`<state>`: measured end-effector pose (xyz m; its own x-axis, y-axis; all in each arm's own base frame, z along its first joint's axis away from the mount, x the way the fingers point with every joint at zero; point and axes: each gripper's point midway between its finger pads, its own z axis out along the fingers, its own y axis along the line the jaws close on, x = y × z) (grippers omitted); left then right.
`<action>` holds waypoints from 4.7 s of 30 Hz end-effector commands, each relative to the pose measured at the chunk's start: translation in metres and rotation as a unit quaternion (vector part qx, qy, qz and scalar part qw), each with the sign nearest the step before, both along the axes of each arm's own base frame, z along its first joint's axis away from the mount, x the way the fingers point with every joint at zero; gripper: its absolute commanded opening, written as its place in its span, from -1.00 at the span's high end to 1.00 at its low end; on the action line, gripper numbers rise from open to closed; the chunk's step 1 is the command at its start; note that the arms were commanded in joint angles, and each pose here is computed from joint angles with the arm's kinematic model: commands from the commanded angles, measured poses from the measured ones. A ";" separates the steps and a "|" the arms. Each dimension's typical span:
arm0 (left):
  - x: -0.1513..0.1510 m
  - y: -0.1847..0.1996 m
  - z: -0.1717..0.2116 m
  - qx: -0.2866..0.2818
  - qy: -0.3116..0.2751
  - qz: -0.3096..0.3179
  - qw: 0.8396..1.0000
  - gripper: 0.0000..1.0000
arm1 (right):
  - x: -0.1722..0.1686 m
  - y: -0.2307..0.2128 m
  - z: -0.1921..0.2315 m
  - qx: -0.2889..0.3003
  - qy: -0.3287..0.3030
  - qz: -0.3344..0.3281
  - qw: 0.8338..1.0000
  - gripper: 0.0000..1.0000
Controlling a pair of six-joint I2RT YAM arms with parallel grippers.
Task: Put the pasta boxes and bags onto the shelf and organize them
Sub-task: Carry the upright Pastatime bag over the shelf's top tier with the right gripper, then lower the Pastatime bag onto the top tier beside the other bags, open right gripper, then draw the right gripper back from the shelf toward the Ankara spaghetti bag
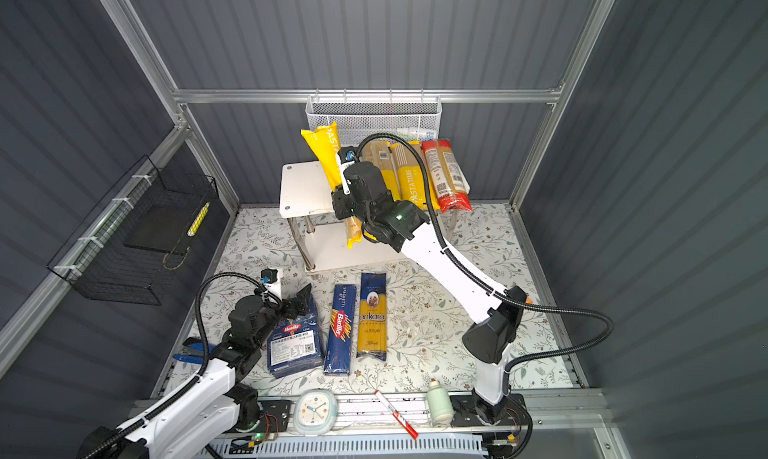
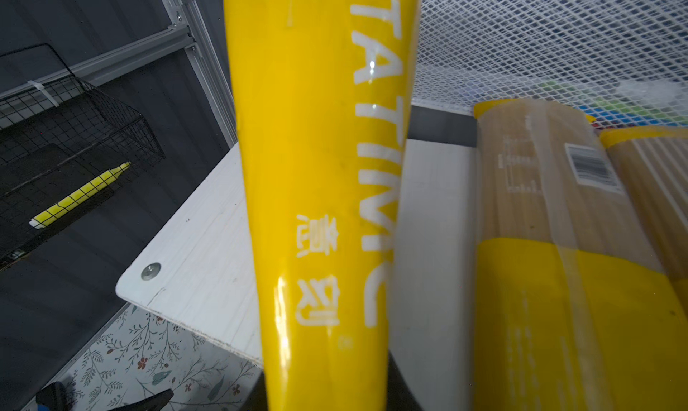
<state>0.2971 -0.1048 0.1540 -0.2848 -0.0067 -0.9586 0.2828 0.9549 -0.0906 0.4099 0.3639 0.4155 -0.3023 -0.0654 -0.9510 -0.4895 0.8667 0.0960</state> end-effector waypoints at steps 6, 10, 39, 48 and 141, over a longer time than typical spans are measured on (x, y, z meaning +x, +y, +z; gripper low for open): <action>0.003 -0.002 0.007 -0.006 -0.010 -0.003 1.000 -0.99 | 0.015 -0.007 0.060 0.070 -0.068 -0.017 0.995 0.60; 0.002 -0.002 0.006 -0.006 -0.009 -0.002 1.000 -0.98 | 0.020 -0.009 0.057 0.070 -0.067 -0.029 0.995 0.60; 0.003 0.001 0.006 -0.006 -0.008 0.006 1.000 -0.99 | 0.053 -0.002 0.027 0.080 -0.031 -0.069 0.994 0.41; 0.003 0.001 0.006 -0.006 -0.009 0.007 1.000 -0.98 | 0.054 -0.005 0.025 0.085 -0.026 -0.076 0.993 0.31; 0.003 0.002 0.006 -0.006 -0.009 0.009 1.000 -0.99 | -0.084 0.013 -0.040 -0.047 -0.003 0.112 0.993 0.24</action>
<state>0.2979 -0.1036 0.1516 -0.2915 -0.0040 -0.9566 0.2744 0.9576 -0.0877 0.3488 0.3812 0.3690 -0.3118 -0.1646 -0.9358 -0.6346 0.7691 0.0761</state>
